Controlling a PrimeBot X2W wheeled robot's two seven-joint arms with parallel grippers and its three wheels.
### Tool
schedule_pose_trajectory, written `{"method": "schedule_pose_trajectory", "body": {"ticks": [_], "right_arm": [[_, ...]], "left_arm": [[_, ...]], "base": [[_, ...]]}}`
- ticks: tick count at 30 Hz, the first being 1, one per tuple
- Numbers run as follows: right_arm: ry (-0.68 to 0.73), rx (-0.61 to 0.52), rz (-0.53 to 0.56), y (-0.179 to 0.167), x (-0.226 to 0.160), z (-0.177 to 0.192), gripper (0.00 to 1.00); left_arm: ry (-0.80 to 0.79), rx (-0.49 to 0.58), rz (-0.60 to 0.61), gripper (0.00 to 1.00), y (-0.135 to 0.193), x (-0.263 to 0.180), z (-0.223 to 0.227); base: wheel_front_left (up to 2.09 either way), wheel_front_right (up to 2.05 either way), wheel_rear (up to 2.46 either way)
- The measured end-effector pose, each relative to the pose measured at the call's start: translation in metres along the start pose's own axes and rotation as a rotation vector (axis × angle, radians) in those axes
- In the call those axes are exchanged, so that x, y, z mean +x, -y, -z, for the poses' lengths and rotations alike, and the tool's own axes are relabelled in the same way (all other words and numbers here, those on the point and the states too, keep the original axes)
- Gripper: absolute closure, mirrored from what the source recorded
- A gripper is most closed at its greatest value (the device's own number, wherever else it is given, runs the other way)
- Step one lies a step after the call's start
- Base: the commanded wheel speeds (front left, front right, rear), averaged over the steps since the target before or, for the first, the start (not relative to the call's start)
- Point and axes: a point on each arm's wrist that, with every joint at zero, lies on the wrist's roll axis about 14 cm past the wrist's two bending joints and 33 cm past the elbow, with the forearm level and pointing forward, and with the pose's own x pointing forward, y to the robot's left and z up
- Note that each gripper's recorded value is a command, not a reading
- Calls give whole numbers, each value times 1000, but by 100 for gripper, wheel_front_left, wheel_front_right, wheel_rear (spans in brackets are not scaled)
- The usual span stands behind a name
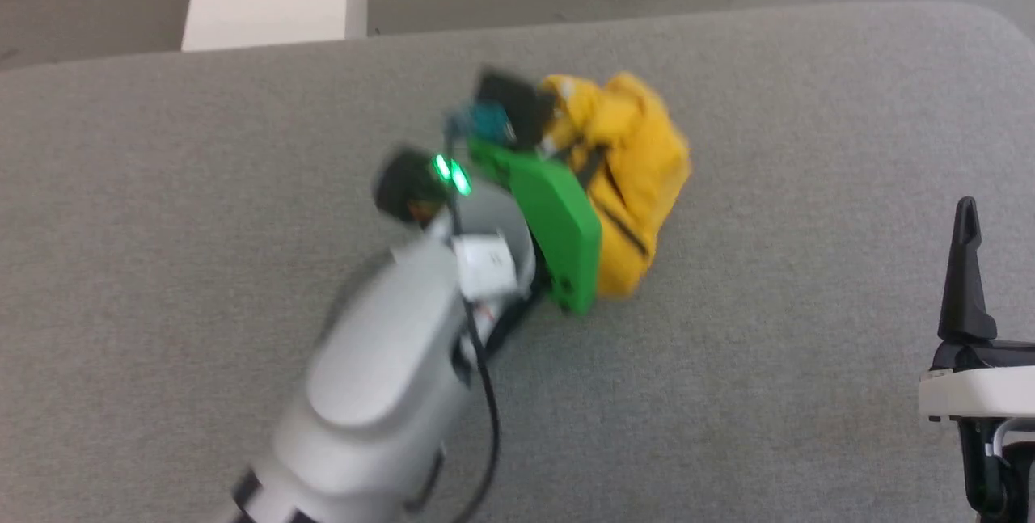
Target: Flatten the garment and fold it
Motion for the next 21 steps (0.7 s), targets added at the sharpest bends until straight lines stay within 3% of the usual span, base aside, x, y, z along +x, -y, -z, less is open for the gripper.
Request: {"method": "schedule_pose_trajectory", "body": {"ticks": [5,9,10,11,12,17,21], "right_arm": [[-39,-3,-6,-3,4,16,0],[-53,8,-30,-13,9,24,0],[-57,9,-33,-14,10,26,0],[-61,11,-37,-16,10,28,0],[-63,13,-39,-17,10,29,0],[-61,22,-44,-19,9,29,0],[-49,28,-45,-18,3,22,0]], "left_arm": [[-175,-81,30,100,18,4,86],[-289,-109,-6,100,13,-3,137],[-299,-107,-11,71,12,-4,143],[-296,-109,-26,26,9,-5,145],[-285,-114,-42,0,5,-5,146],[-158,-151,-85,0,-4,-5,121],[93,-167,-163,0,-26,-15,62]], "base": [[0,0,0],[0,0,0],[0,0,0],[0,0,0],[0,0,0],[0,0,0],[0,0,0]]}}
